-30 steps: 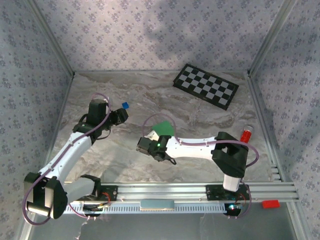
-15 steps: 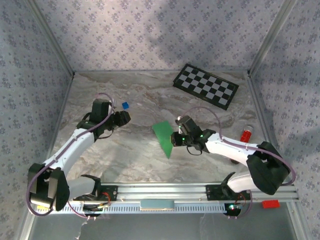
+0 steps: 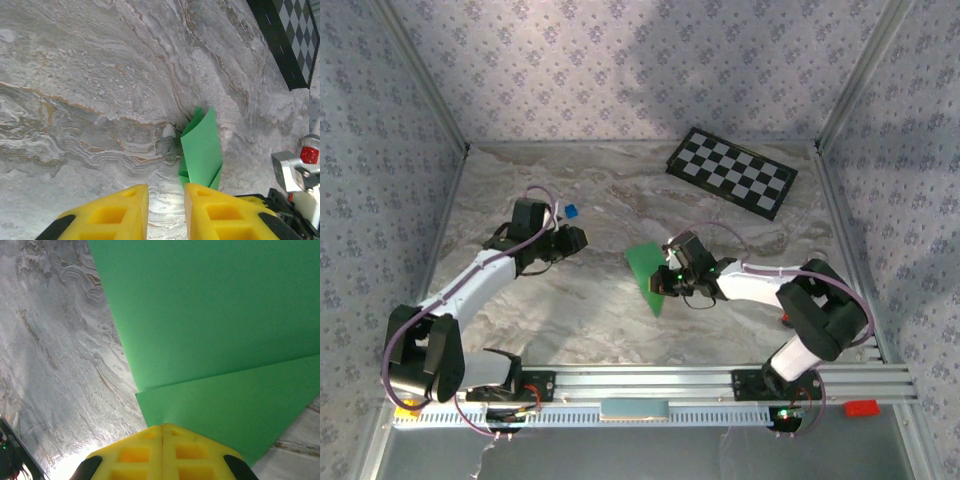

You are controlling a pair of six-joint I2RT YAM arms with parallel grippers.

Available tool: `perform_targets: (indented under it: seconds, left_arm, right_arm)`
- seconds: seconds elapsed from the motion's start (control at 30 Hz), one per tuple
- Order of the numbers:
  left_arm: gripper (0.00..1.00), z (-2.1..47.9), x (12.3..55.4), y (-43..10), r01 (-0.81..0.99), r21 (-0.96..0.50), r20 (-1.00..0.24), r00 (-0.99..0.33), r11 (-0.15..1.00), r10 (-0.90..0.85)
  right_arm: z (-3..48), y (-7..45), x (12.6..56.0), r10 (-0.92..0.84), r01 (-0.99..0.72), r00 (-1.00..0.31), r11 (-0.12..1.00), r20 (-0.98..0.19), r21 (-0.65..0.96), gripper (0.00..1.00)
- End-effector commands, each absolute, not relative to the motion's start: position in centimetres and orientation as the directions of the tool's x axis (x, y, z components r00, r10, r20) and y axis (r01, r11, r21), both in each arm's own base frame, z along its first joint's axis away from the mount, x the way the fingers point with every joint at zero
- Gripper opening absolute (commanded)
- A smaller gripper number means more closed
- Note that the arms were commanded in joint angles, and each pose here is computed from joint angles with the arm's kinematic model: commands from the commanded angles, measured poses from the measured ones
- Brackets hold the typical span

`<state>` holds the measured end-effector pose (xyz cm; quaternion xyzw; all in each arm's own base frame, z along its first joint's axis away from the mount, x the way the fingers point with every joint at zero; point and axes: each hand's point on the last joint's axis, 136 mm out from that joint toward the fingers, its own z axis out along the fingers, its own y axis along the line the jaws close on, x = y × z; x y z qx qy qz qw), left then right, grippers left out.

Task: Fold a paper plane with a square sheet of paper (pick it up from the middle)
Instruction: Rotate the paper at the center of the table.

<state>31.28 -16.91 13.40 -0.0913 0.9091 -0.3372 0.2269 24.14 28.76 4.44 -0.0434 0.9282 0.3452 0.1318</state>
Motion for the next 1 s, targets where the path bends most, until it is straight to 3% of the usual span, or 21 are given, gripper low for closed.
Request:
perform_targets:
  seconds: [0.0,0.37,0.6,0.97]
  left_arm:
    - [0.25,14.9,31.9,-18.1,0.036,-0.682,-0.366,-0.882,0.731,-0.298]
    - [0.21,13.7,31.6,-21.7,0.077,-0.725,-0.297,-0.932,0.685,-0.21]
    - [0.15,12.1,31.7,-24.8,0.057,-0.773,-0.214,-0.961,0.632,-0.176]
    - [0.07,8.4,32.3,-26.7,-0.028,-0.757,-0.095,-0.984,0.652,-0.153]
  right_arm:
    - [4.8,30.0,24.3,0.019,-0.161,-0.967,0.731,-0.255,0.664,0.05]
    - [0.8,29.7,23.3,0.163,0.066,-0.981,0.792,-0.106,0.608,0.05]
    - [0.6,31.7,23.2,0.339,0.207,-0.938,0.71,-0.07,0.673,0.05]
    - [0.7,32.9,23.0,0.401,0.258,-0.915,0.656,-0.038,0.709,0.05]
